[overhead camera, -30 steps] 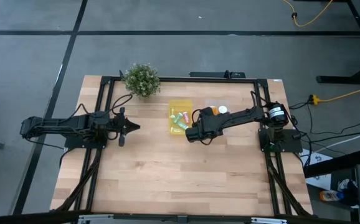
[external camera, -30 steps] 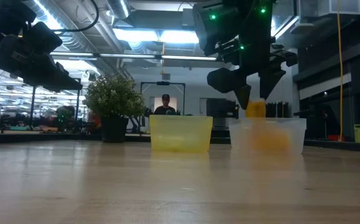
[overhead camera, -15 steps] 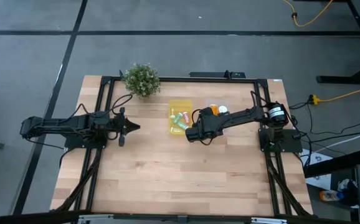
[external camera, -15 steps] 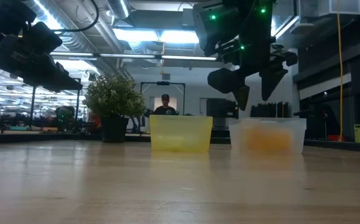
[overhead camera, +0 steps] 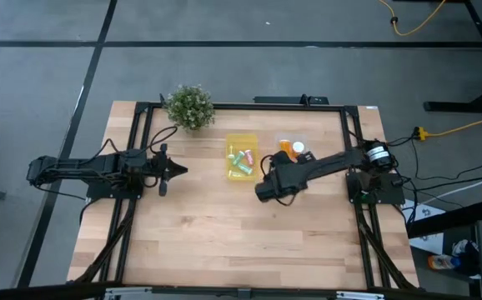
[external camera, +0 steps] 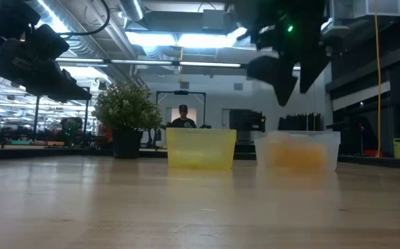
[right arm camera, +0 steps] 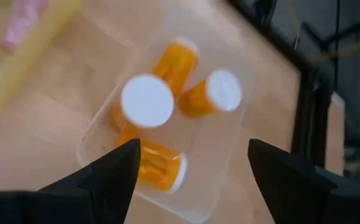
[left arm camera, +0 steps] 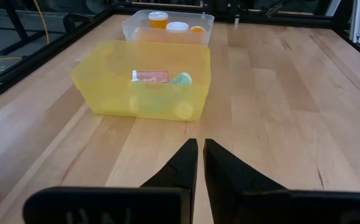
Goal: Pick and place medicine bottles into bin by pill shape (circle, oval)
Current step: Return to Home Position
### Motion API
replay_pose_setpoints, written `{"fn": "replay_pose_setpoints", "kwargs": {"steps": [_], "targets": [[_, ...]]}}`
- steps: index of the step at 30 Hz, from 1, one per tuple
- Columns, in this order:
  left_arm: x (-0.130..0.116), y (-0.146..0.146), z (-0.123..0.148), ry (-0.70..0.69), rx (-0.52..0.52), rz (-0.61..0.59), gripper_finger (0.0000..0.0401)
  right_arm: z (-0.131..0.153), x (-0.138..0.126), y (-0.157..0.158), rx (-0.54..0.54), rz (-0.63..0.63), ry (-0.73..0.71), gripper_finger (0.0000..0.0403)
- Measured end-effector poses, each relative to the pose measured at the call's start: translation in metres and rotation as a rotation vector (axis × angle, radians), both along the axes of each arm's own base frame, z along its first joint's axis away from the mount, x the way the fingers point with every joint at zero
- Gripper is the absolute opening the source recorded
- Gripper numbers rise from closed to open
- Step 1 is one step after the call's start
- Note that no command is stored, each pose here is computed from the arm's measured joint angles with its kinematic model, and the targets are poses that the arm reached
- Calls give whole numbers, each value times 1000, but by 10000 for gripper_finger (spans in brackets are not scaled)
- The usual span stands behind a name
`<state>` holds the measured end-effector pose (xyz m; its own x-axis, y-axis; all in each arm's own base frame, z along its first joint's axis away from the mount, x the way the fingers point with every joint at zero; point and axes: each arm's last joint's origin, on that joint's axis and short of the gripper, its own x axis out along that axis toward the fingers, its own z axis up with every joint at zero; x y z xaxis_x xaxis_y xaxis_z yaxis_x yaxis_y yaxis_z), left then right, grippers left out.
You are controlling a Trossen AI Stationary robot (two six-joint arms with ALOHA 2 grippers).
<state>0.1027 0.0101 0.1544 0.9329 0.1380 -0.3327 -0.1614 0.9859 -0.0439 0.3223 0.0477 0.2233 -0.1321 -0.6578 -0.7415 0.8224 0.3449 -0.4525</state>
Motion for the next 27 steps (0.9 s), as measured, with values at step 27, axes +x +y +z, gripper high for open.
{"fn": "replay_pose_setpoints", "kwargs": {"steps": [27], "targets": [[0,0,0,0,0,0,23,80,-98,41,-221,388,-215,299]]}}
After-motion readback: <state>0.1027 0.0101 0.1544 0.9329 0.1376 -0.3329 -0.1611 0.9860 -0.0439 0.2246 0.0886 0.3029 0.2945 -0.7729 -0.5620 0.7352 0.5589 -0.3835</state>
